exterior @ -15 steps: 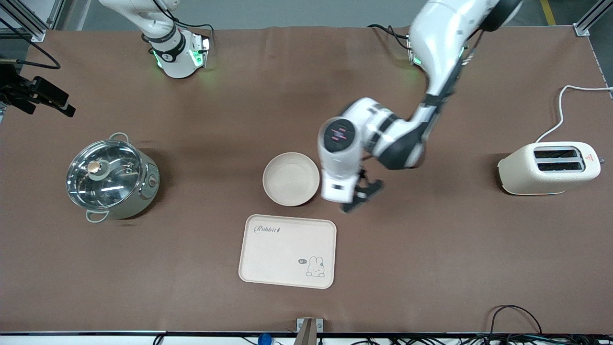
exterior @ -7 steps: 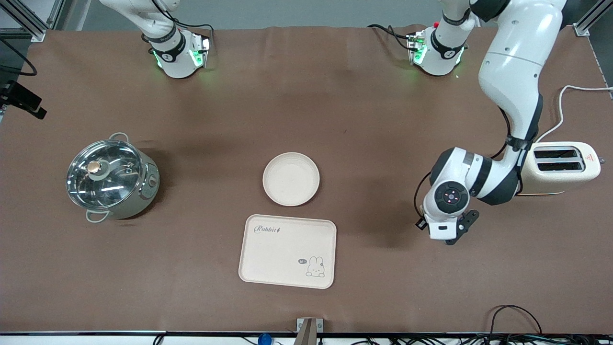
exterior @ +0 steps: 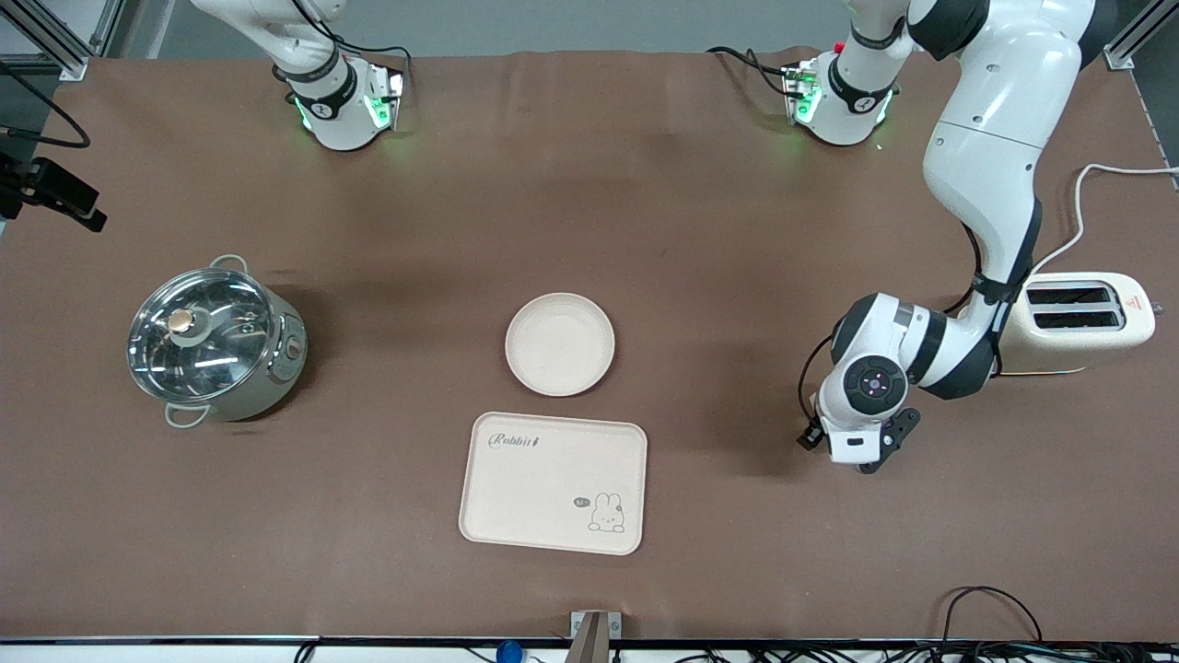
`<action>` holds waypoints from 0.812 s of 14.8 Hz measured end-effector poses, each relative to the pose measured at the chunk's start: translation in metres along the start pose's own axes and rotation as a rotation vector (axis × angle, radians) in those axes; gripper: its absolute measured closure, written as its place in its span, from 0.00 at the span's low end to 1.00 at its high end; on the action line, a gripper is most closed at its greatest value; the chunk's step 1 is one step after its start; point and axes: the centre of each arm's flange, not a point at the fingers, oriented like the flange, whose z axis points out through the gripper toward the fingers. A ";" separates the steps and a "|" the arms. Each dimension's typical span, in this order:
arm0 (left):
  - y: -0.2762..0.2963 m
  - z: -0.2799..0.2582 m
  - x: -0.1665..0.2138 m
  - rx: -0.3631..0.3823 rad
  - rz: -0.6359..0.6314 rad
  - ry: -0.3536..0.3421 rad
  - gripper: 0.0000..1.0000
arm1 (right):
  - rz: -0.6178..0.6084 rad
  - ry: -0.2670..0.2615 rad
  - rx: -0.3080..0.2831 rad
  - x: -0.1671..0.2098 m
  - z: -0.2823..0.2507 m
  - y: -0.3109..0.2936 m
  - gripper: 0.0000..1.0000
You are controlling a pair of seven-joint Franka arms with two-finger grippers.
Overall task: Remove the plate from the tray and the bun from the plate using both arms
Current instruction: 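Lift the bun and carry it with the left gripper toward the toaster, then lower the bun onto the table beside the toaster, open the left gripper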
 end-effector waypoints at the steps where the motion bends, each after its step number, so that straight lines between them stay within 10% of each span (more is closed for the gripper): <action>1: 0.001 -0.015 0.005 -0.019 0.000 0.014 0.00 | -0.002 -0.001 0.001 0.000 0.000 -0.001 0.00; 12: -0.087 -0.287 0.029 -0.059 0.453 0.144 0.00 | -0.006 -0.008 0.003 0.002 0.003 -0.003 0.00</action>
